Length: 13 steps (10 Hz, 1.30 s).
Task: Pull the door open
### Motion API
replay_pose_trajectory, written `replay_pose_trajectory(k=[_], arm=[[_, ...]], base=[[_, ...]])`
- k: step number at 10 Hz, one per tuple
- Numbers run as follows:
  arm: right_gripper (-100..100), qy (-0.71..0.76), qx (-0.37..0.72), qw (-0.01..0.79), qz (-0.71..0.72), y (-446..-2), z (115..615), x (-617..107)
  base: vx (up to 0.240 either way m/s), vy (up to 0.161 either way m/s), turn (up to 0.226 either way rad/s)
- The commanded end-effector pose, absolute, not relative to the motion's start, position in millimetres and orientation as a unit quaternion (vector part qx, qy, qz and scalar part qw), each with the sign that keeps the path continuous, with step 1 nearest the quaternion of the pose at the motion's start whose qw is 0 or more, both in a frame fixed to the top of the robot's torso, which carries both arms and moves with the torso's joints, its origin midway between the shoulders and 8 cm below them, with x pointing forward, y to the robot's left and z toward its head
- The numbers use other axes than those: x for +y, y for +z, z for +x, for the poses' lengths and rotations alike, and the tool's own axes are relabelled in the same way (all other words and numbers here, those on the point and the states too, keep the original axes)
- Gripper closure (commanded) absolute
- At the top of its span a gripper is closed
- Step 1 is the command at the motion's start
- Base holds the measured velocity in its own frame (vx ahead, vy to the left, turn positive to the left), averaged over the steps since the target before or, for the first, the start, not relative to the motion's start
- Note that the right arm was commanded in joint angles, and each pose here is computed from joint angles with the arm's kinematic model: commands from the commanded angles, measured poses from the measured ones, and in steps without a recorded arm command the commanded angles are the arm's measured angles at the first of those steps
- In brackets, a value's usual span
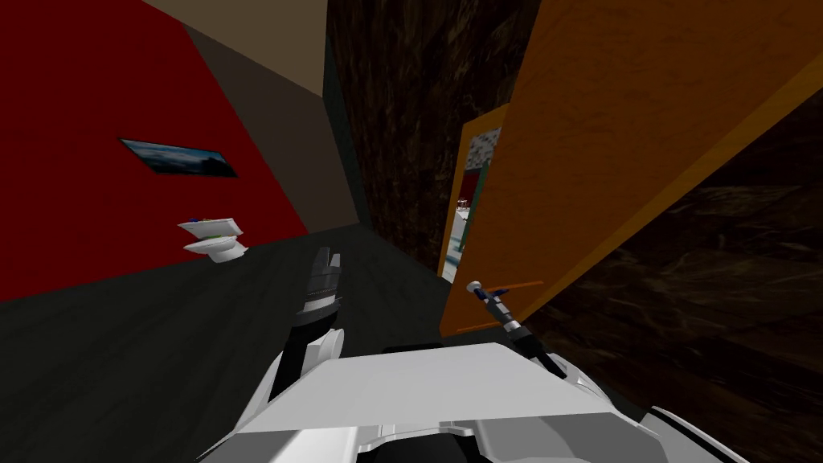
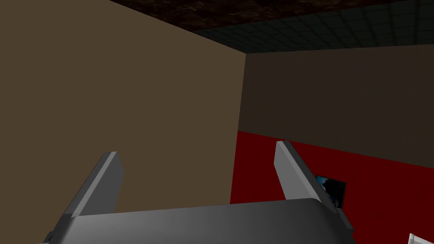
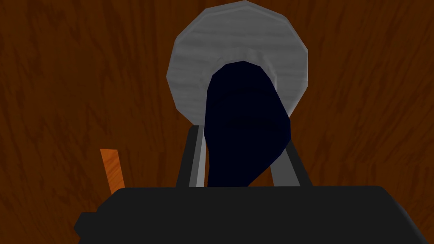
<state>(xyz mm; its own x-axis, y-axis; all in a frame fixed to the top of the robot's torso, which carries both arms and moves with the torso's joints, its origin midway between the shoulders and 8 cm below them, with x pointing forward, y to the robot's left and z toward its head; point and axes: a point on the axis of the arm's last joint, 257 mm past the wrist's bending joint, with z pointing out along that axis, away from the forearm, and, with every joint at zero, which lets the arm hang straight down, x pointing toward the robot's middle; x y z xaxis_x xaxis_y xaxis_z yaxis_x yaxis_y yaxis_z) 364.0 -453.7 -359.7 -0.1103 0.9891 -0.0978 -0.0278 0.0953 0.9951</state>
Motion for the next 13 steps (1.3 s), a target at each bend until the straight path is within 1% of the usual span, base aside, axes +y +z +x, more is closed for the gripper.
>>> replay_pose_trajectory(k=[1,2,5,13], arm=[[100,0.499,0.543,0.508,0.446,-360.0,373.3,-457.5],[100,0.496,0.541,0.511,0.448,-359.8,380.5,-456.7],[100,0.492,0.537,0.515,0.451,-359.4,391.4,-455.2],[100,0.476,0.524,0.528,0.468,-357.1,439.7,-445.1]], base=[[-0.201,-0.095,0.189],[-0.211,-0.096,0.192],[-0.118,-0.04,0.083],[-0.198,-0.084,0.165]])
